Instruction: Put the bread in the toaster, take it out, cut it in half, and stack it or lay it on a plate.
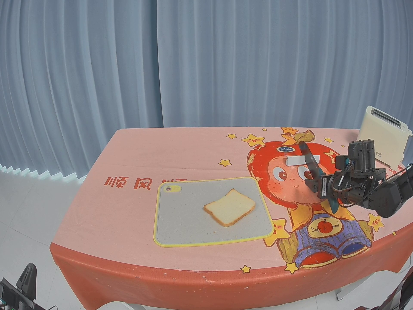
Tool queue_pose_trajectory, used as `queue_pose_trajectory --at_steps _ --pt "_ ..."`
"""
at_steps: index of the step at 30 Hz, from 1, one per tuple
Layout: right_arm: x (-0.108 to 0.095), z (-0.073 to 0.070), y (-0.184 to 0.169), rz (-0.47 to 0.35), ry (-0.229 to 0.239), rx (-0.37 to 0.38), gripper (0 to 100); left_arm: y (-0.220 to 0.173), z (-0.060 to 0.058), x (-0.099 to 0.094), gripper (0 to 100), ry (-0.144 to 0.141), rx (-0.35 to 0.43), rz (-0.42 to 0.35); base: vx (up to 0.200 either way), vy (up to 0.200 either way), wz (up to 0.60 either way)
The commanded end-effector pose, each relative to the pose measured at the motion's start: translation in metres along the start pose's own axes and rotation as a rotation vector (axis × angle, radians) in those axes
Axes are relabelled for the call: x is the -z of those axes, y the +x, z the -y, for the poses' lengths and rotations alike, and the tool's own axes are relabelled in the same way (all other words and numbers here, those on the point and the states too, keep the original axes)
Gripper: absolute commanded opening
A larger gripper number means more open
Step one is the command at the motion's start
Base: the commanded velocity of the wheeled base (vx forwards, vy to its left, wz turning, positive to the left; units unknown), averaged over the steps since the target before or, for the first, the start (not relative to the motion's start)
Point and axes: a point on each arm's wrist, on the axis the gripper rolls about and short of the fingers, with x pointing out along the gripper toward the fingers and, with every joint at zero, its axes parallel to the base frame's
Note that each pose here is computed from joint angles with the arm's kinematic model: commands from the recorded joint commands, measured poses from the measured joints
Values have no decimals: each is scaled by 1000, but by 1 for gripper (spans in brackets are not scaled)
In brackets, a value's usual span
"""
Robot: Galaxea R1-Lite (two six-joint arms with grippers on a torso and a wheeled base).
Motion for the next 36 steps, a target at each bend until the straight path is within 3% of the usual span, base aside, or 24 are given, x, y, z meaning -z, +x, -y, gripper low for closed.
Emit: queue_pose_trajectory --at_steps 1,15,22,30,36 --pt "2 0 1 -8 -2 0 0 0 0 5 0 0 0 -2 0 0 0" --pt "-6 3 -3 24 15 4 0 0 0 5 0 0 0 -2 0 0 0" --pt "-28 7 -40 133 37 -25 0 0 0 5 0 0 0 0 0 0 0" --pt "-33 5 -55 168 38 -49 0 0 0 5 0 -2 0 0 0 0 0" --pt "-34 -3 -69 170 25 -111 0 0 0 5 0 0 0 0 0 0 0"
